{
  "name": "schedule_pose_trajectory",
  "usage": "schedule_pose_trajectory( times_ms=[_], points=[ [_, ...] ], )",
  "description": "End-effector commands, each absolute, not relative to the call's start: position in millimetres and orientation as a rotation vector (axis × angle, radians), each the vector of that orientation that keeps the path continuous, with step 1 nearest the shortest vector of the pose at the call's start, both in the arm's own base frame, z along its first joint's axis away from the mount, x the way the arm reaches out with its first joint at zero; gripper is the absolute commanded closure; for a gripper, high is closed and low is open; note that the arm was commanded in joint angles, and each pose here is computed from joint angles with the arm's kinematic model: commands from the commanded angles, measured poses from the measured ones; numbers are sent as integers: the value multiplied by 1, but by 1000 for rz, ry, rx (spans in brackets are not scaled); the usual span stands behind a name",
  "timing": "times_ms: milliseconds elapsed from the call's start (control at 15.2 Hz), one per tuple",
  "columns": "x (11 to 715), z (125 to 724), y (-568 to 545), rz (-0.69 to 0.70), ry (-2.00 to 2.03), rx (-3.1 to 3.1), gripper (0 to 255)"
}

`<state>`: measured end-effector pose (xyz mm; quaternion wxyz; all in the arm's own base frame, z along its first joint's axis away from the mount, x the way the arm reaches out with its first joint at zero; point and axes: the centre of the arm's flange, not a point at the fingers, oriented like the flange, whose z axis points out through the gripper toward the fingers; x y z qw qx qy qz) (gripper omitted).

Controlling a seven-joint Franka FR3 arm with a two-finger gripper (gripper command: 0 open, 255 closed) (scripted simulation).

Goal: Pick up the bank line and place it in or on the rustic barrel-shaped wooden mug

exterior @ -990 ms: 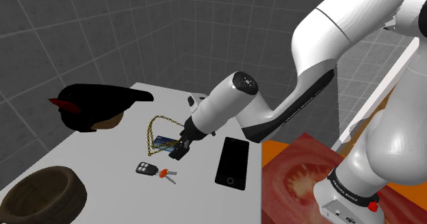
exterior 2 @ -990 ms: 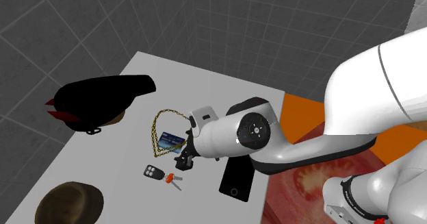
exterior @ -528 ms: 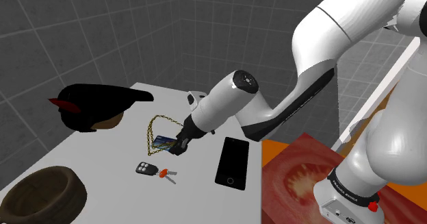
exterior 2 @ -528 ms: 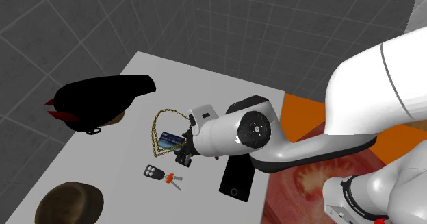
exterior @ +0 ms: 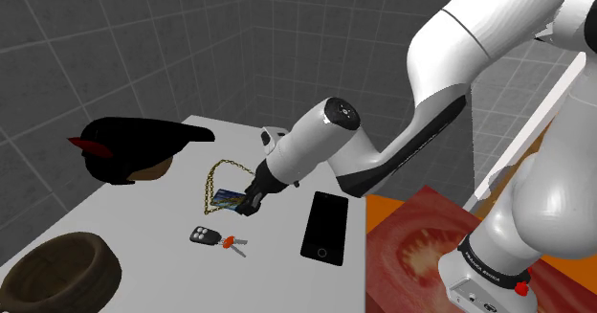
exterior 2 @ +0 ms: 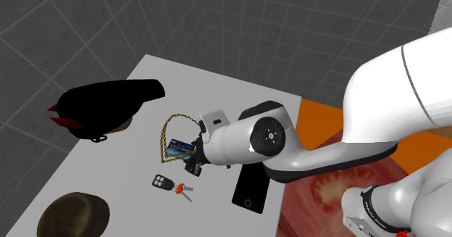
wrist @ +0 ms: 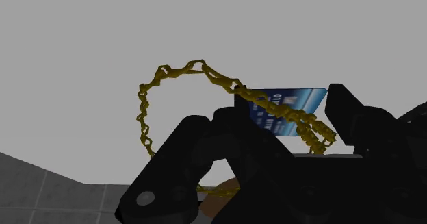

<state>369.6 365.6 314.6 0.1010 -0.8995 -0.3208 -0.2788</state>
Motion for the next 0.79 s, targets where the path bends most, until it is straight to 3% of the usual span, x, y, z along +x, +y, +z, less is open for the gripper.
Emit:
schedule_pose_trajectory(
  times_ms=[0, 726],
  points=[
    [365, 314, 364, -804, -952, -2666, 255],
    [365, 372, 364, -804, -952, -2666, 255]
  ],
)
